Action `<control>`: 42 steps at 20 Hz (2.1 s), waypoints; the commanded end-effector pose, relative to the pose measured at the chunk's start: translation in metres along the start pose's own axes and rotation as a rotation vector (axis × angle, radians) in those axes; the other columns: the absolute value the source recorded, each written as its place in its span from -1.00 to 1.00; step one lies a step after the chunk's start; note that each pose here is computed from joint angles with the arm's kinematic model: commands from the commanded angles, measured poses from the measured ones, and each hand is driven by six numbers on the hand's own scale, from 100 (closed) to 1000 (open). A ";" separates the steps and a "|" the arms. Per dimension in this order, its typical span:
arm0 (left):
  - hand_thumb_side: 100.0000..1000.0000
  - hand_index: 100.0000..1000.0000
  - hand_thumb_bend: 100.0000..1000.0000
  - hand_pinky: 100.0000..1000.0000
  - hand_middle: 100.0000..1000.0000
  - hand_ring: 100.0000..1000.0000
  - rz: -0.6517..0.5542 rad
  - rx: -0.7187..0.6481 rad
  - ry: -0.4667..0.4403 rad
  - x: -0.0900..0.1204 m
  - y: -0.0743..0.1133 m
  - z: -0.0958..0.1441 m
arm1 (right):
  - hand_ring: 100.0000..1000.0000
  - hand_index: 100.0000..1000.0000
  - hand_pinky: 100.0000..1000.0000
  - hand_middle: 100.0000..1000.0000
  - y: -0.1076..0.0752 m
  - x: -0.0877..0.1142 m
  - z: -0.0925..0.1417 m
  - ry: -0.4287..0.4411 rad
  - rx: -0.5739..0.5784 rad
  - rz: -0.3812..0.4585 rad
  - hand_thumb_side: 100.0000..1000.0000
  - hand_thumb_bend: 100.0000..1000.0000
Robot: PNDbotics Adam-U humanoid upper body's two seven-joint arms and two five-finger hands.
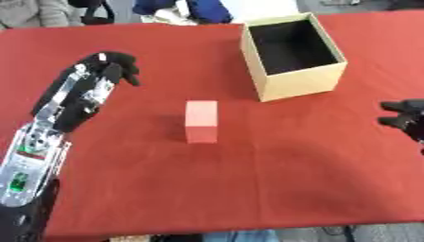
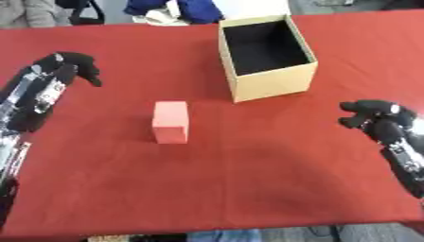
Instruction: Pick up objects on the table and place them in the box.
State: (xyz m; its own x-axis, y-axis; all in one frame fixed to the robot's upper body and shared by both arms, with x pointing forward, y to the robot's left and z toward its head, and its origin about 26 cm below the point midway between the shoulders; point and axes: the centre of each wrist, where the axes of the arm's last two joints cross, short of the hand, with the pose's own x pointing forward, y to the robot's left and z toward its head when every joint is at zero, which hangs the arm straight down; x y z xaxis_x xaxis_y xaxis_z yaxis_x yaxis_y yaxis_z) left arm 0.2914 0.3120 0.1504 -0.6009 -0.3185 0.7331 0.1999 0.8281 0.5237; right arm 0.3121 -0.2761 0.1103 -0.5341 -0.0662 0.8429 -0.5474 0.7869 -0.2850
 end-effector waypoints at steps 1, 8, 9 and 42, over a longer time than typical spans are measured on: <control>0.09 0.54 -0.77 1.00 0.20 0.20 -0.116 -0.062 -0.040 0.013 0.008 -0.008 | 0.79 0.59 0.64 0.07 -0.003 0.005 -0.003 -0.007 0.016 0.018 -0.05 -1.00; -0.31 0.59 -0.45 1.00 0.31 0.30 -0.309 -0.214 -0.099 0.029 0.010 -0.025 | 0.79 0.59 0.64 0.07 -0.003 0.003 -0.001 0.004 0.015 0.016 0.00 -1.00; -0.33 0.60 -0.43 1.00 0.32 0.30 -0.336 -0.245 -0.110 0.031 0.009 -0.027 | 0.79 0.59 0.64 0.07 -0.003 0.003 -0.001 0.005 0.015 0.016 0.00 -1.00; -0.43 0.71 -0.15 1.00 0.58 0.53 -0.550 -0.495 -0.007 -0.006 -0.016 -0.055 | 0.80 0.60 0.64 0.07 -0.001 0.000 0.000 0.022 0.027 0.010 0.00 -1.00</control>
State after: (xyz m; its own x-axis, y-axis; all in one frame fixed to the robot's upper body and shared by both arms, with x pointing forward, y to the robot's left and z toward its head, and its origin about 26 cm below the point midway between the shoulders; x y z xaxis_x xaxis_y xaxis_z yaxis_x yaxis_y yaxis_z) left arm 0.3324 0.2746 0.1547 -0.7133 -0.6133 0.3391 0.2221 0.2611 0.9394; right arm 0.3125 -0.2756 0.1059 -0.5114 -0.0594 0.8573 -0.5623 0.7775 -0.2816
